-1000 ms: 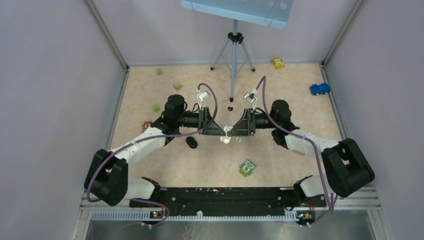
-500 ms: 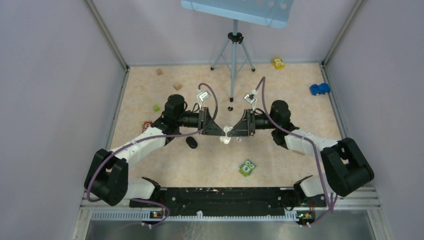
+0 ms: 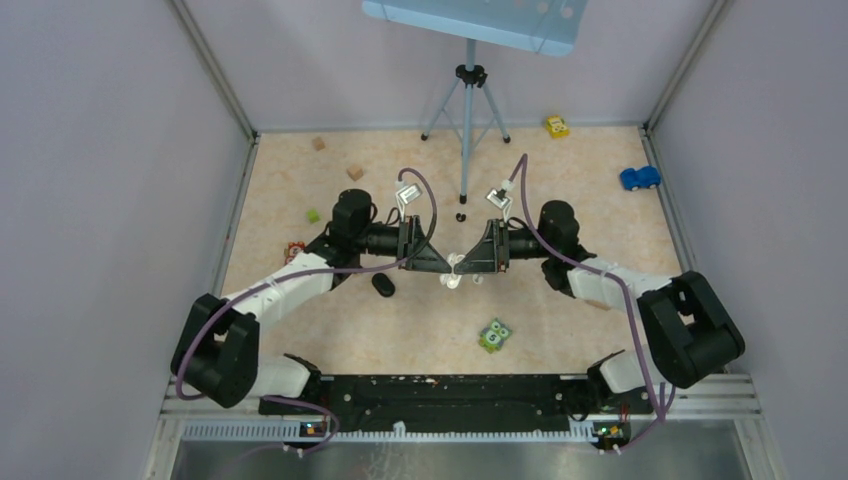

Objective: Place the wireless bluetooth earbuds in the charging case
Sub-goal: Pass from the right arm to the left

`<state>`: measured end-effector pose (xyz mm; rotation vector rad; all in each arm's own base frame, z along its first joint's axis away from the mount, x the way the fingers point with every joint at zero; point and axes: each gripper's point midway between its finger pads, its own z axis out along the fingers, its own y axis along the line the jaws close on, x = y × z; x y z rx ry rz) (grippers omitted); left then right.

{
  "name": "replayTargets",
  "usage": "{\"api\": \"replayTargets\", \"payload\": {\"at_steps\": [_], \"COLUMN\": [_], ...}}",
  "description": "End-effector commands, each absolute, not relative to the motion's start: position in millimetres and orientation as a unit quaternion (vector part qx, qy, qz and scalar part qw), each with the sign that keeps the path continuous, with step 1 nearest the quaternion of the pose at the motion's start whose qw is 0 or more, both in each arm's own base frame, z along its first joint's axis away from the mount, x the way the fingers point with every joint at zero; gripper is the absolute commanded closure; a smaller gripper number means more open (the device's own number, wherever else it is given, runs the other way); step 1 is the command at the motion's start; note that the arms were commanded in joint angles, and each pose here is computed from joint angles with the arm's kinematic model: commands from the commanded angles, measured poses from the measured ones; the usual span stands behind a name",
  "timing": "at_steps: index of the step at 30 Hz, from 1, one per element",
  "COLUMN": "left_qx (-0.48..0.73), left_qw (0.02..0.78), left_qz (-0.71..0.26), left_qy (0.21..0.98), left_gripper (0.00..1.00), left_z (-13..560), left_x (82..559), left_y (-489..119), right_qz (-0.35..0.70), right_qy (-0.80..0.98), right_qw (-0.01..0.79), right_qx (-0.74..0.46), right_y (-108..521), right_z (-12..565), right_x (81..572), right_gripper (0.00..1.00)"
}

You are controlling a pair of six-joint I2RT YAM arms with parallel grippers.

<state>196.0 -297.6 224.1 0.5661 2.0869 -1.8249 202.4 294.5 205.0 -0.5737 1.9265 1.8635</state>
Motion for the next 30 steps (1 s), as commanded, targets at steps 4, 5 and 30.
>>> {"api": "replayTargets", "payload": {"at_steps": [4,5,30], "left_qx": [0.217,0.217,0.222], "left_qw": [0.169,0.169,0.179], "left_qz": [-0.637,-0.637,-0.606], "left_qy": [0.72,0.72,0.742], "left_gripper": [0.48,0.46,0.54], "left_z": [234.4,234.1,225.8], "left_x": [200.8,201.3,208.8], "left_y": [-301.8,-301.7,-305.3], "right_qz": [0.668,0.668,0.668], "right_qy": [0.67,0.671,0.676], "right_qw": [0.227,0.226,0.221], "right_qx": [-0.23,-0.229,-0.219], "right_y": [295.7,295.5,296.4], "right_z": [214.1,213.8,212.8], "right_x": [207.7,208.1,210.7], "right_gripper": [1.0,1.0,1.0]}}
